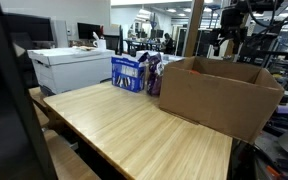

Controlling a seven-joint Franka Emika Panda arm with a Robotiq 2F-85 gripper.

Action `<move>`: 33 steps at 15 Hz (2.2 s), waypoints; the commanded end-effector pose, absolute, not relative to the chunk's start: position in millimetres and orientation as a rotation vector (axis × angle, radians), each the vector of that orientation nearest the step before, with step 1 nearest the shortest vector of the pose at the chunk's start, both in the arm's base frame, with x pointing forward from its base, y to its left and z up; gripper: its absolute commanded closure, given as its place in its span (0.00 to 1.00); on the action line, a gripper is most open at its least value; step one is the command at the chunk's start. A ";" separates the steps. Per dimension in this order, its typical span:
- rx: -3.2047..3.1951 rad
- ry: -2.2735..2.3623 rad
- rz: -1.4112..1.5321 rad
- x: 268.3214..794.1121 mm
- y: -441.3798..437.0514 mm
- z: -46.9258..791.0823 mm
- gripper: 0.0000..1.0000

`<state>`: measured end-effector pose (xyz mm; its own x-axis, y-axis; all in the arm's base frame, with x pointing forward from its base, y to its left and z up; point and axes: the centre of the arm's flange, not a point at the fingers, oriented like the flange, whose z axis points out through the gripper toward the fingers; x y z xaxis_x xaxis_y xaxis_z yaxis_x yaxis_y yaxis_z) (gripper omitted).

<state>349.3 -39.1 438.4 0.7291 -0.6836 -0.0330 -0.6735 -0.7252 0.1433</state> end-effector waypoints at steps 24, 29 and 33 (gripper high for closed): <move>2.853 0.179 0.055 407.0 144.0 405.6 0.00; 2.867 0.227 0.024 414.0 153.3 396.9 0.00; 2.826 0.353 0.004 405.7 160.5 412.5 0.00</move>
<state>410.8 156.8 397.9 0.9854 0.1699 -0.0132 0.1667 -0.9452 0.2806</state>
